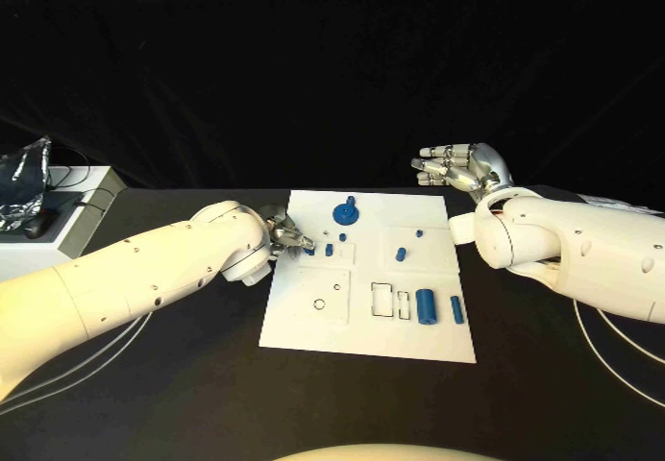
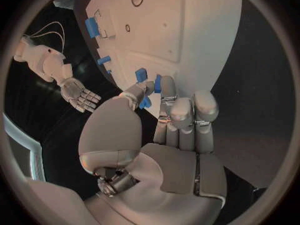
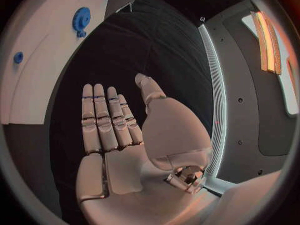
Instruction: Assemble the parts on the task board
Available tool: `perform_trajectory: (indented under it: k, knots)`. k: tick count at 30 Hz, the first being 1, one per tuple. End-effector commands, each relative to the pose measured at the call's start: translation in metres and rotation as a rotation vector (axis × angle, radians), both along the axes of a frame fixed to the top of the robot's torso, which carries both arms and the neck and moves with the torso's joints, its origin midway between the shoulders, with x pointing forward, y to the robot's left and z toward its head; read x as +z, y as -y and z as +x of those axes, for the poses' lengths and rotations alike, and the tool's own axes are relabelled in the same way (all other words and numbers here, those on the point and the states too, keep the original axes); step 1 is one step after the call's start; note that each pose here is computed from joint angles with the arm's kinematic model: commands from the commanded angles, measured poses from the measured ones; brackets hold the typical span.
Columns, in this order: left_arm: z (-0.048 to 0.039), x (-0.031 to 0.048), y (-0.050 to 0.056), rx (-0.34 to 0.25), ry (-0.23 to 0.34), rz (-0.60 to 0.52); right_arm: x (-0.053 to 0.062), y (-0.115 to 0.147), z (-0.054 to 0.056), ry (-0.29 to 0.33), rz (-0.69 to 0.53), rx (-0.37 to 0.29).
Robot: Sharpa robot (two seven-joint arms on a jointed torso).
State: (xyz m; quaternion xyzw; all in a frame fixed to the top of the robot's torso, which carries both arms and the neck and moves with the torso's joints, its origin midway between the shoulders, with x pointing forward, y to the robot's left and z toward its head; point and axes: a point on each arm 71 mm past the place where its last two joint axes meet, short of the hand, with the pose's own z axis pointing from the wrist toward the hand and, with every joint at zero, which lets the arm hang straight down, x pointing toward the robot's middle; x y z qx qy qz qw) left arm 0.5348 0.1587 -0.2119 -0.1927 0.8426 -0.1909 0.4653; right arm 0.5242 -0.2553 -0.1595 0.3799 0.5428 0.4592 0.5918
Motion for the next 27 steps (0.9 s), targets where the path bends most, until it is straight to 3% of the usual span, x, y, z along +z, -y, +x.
perform_trajectory:
  k: [1, 27]
  knots:
    - [-0.0015, -0.0032, 0.0013, -0.01, -0.015, 0.02, 0.001, -0.0018, -0.0003, 0.009, 0.0, 0.021]
    - [-0.0045, -0.0061, 0.0068, -0.047, -0.051, 0.064, 0.0009, -0.0021, -0.0005, 0.007, 0.002, 0.025]
